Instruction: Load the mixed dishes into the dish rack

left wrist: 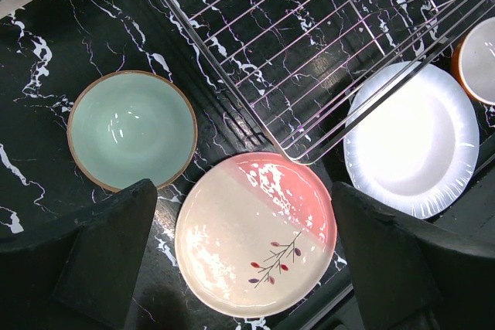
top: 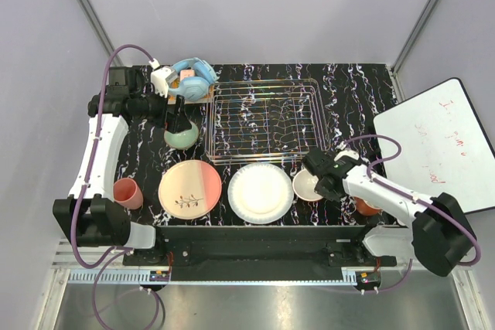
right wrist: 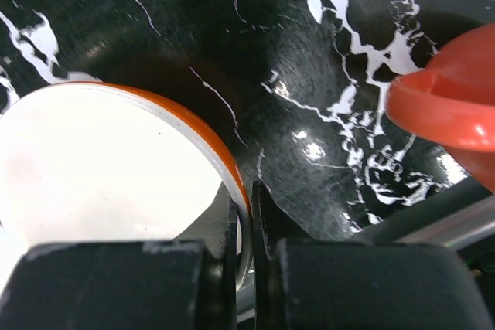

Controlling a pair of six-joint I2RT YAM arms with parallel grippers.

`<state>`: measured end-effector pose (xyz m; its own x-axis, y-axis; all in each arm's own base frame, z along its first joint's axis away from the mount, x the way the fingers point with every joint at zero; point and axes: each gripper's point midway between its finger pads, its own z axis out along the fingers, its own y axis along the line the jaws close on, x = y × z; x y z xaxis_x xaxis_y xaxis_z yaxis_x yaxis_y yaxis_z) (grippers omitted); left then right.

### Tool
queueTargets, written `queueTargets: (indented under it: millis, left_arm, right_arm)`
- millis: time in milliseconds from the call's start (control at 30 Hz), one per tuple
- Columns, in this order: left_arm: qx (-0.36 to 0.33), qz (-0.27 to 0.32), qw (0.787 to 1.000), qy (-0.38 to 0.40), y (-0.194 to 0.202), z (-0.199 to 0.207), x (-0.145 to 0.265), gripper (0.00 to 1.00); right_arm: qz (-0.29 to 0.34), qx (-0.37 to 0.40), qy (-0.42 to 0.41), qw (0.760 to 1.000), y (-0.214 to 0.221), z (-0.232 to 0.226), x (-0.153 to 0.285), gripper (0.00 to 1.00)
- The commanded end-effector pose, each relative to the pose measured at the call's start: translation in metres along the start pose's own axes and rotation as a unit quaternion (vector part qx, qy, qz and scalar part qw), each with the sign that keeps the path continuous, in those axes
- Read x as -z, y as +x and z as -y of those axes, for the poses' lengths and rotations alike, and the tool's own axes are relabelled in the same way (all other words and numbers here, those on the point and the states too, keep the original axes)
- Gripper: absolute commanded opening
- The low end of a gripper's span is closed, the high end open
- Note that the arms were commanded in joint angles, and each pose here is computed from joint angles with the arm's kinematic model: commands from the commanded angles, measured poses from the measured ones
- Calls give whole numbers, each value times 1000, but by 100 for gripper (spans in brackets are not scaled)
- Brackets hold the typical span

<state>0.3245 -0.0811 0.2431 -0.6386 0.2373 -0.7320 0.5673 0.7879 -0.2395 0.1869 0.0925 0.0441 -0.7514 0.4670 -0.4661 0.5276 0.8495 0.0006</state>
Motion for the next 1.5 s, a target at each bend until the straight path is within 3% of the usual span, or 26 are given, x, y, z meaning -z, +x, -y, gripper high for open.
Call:
queueTargets:
  millis: [0, 333, 567, 733, 767, 800, 867, 900, 1200, 1467]
  left_arm:
    - [-23, 31, 999, -3, -18, 2, 9, 99]
    - [-9, 24, 1000, 5, -18, -2, 0, 99]
    - [5, 21, 1000, 15, -20, -4, -9, 99]
    - [11, 19, 1000, 23, -18, -4, -12, 99]
    - [12, 19, 999, 23, -18, -4, -12, 99]
    - [12, 20, 999, 22, -19, -4, -11, 99]
    - [9, 21, 1000, 19, -19, -3, -10, 99]
    - [5, 24, 1000, 15, -19, -3, -7, 99]
    - [6, 17, 1000, 11, -7, 1, -5, 99]
    - [-2, 19, 1000, -2, -3, 2, 1, 99]
  right_arm:
    - [28, 32, -1, 999, -6, 3, 19, 0]
    - [225, 105, -46, 968, -83, -48, 136, 0]
    - [421, 120, 33, 899, -184, -59, 206, 0]
    - [441, 55, 100, 890, -242, -64, 192, 0]
    - [438, 89, 131, 885, -252, -60, 187, 0]
    - [459, 40, 93, 883, -267, -80, 191, 0]
    - [457, 105, 115, 876, -276, -84, 175, 0]
    - [476, 79, 100, 870, -288, -94, 177, 0]
    - [458, 151, 131, 866, -325, -153, 122, 0]
    - [432, 210, 167, 861, -322, -189, 68, 0]
